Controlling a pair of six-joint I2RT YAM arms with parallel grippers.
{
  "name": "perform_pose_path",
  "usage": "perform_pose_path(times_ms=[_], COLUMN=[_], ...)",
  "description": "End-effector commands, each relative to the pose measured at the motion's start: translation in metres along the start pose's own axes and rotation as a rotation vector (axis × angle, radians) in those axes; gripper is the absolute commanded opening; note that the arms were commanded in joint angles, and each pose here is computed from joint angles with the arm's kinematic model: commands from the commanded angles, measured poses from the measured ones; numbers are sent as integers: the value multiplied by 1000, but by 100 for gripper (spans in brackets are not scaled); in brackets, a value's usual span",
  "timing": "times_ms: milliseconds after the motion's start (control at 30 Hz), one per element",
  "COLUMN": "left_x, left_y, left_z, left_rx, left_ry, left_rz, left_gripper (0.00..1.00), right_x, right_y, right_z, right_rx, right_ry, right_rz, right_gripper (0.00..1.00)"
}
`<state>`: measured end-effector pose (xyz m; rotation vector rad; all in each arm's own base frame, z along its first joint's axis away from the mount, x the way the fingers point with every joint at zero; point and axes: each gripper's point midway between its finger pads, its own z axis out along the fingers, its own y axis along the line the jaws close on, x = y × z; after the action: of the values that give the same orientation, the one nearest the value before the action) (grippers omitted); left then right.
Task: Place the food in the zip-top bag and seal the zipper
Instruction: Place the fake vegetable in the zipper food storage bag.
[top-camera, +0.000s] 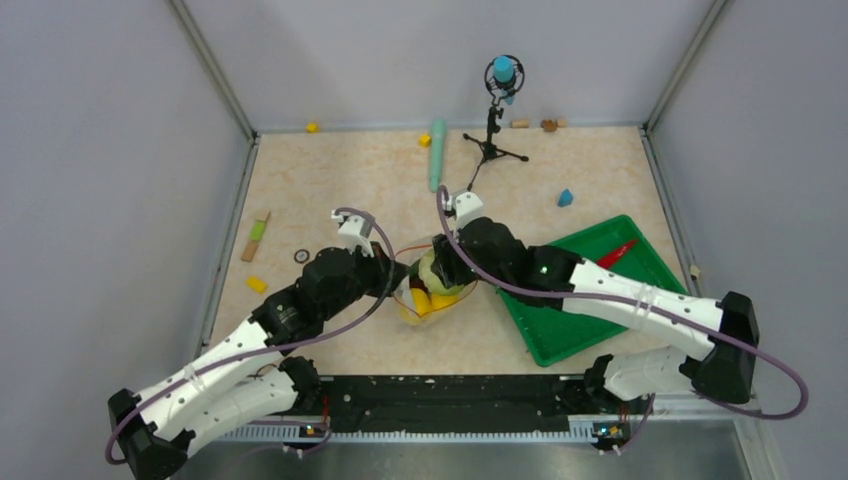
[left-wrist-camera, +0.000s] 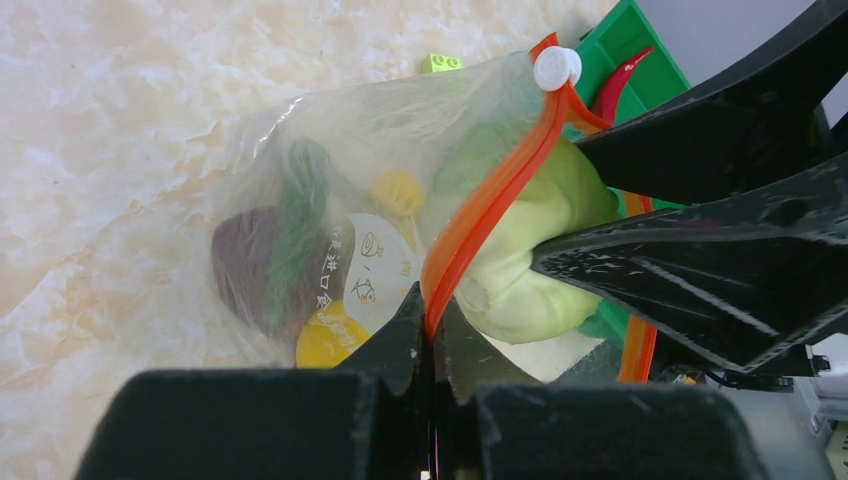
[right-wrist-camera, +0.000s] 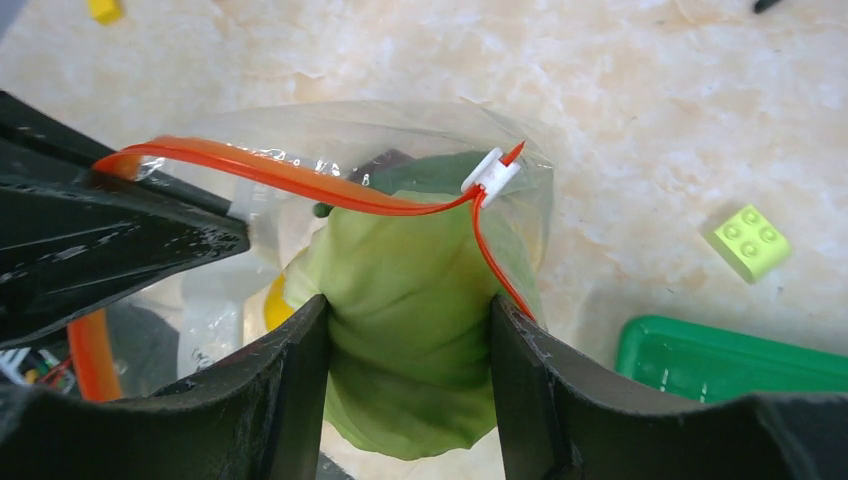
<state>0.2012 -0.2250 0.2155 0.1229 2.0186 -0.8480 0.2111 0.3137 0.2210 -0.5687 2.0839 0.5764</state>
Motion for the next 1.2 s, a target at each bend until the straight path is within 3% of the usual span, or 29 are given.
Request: perform_pose_path(times_ms=[0, 133, 367, 533, 700, 833, 900, 1033, 1167], left_x=[-15, -16, -18, -20, -21, -21, -21, -21, -20], left_y=[-9, -12, -13, -10, -6, -3, -2, 0, 1], left_z=[-8, -11, -14, -15, -15, -15, -14, -13, -12], left_rx=[40, 58, 67, 50, 32, 18, 13, 0, -1], left_ry=[-64, -69, -79, -95, -107, -111, -111, -112, -108], left_rz=[-4, -7, -9, -16, -19, -18, -17, -13, -13], left_gripper=[0, 0, 0, 0, 0, 0, 0, 0, 0], right_x=[-26, -30, -30, -36, -47, -61, -69, -82, -76], right_y=[-4, -1, 14, 40, 70, 66, 49, -21, -89], right_z=[-6, 2, 11, 7, -10, -26, -34, -58, -69], right_rx=[158, 243, 244, 78, -127, -137, -60, 248, 377], right_ry=[-51, -52, -33, -53, -100, -166, -210, -333, -333], right_rz=[-57, -57, -82, -90, -119, -110, -61, 71, 209], right_gripper=[19, 22, 63, 86, 91, 95, 99, 99, 99])
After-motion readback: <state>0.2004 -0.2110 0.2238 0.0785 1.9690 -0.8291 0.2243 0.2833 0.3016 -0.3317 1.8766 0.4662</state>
